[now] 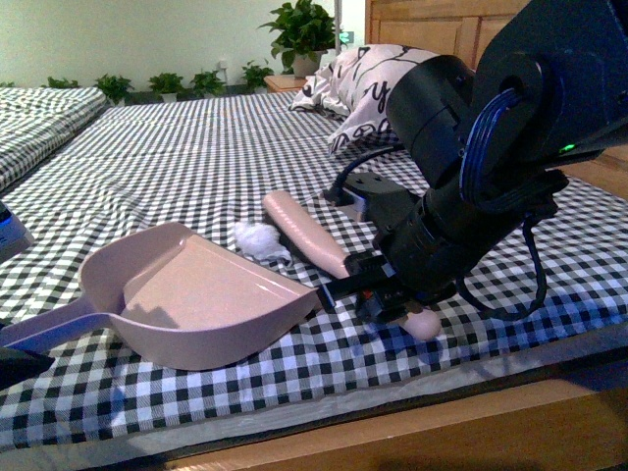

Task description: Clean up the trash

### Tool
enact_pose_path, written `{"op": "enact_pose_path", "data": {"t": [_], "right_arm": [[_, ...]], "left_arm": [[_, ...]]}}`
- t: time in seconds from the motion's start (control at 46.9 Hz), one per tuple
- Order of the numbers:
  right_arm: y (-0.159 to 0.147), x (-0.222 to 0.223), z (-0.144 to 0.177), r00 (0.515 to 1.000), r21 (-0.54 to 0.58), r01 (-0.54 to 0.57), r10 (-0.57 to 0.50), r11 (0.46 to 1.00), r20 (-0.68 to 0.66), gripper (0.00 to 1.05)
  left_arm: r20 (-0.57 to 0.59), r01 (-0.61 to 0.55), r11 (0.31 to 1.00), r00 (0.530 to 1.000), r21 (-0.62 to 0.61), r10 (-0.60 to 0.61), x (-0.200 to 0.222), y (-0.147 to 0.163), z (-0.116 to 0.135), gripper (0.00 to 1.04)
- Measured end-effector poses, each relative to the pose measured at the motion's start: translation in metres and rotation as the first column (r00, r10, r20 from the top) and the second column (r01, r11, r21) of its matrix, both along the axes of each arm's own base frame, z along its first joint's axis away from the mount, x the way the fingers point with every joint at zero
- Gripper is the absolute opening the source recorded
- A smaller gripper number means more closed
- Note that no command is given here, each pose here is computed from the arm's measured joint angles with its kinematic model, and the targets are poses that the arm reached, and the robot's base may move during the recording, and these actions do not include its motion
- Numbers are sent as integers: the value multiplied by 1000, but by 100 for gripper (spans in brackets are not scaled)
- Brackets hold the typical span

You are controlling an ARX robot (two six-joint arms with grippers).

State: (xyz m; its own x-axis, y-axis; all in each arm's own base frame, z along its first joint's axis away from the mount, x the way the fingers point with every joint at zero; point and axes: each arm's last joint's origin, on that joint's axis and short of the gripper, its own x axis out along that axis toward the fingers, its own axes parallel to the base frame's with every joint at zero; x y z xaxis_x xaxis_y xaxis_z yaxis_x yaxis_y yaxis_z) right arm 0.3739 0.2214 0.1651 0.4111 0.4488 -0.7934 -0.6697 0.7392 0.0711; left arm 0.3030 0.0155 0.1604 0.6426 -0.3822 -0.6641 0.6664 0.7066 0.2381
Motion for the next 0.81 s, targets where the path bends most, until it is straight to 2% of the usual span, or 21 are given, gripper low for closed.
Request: {"op": "enact_pose_path", "data": {"t": [0.192, 0.256, 0.341, 0.426, 0.554, 0.66, 0.746, 0.81], "right_arm": [[-5, -18, 35, 973, 121, -228, 232, 966, -20, 19], [-11, -22, 48, 962, 138, -269, 272, 953, -1, 19], [-22, -21, 68, 961, 124, -276, 270, 953, 59, 19], [-44, -13, 86, 968, 84, -222, 210, 971, 138, 19], [-70, -3, 95, 970, 49, -119, 106, 992, 218, 19], [-91, 1, 100, 955, 39, 30, -40, 999, 293, 19], [-112, -8, 108, 917, 114, 158, -189, 981, 351, 19], [-131, -26, 119, 888, 226, 219, -290, 949, 357, 19]], "left_arm": [[0, 1, 1000, 1000, 0, -1, 0, 0, 0, 28], [0, 1, 1000, 1000, 0, -1, 0, 0, 0, 28], [0, 1, 1000, 1000, 0, -1, 0, 0, 0, 28], [0, 2, 1000, 1000, 0, -2, 0, 0, 0, 28], [1, 2, 1000, 1000, 1, -2, 0, 0, 0, 28], [1, 2, 1000, 1000, 1, -2, 0, 0, 0, 28], [24, -19, 1000, 1000, 2, 18, 0, 0, -1, 28], [133, -148, 988, 979, -36, 152, -5, -1, -2, 28]]}}
